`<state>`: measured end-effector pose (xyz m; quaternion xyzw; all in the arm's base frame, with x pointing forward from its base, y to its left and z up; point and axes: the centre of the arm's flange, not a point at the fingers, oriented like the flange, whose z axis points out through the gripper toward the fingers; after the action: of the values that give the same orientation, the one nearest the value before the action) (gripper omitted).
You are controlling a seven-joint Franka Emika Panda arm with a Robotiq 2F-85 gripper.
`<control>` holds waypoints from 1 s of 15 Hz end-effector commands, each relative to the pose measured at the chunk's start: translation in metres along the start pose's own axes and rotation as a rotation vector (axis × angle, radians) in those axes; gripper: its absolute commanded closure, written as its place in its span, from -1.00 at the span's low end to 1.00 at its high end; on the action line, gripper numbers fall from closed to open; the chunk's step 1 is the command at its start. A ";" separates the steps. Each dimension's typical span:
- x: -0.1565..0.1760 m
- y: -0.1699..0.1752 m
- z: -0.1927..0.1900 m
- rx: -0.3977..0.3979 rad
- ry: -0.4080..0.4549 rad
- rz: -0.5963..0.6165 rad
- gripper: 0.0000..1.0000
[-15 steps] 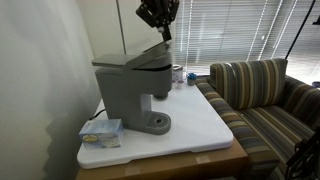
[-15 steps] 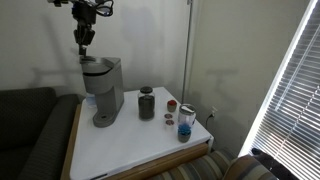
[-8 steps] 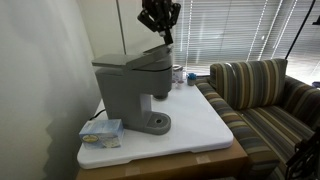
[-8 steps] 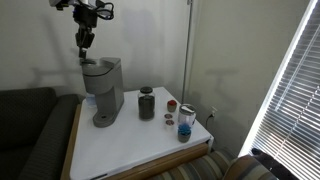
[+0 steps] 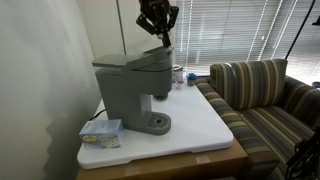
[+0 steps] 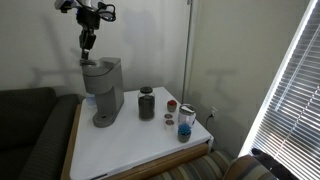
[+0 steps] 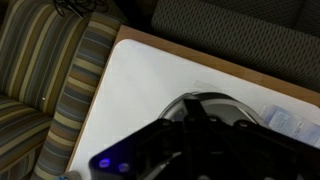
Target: Close the coffee maker
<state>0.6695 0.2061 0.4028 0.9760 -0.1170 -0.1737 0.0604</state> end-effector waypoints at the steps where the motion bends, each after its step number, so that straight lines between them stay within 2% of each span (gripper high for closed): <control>1: 0.020 -0.005 0.000 -0.005 -0.051 0.020 1.00; 13: 0.028 -0.007 0.012 -0.086 -0.185 0.000 1.00; 15: 0.019 -0.002 0.007 -0.066 -0.165 -0.025 1.00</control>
<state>0.6739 0.2052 0.3858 0.9582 -0.1147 -0.2469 0.0875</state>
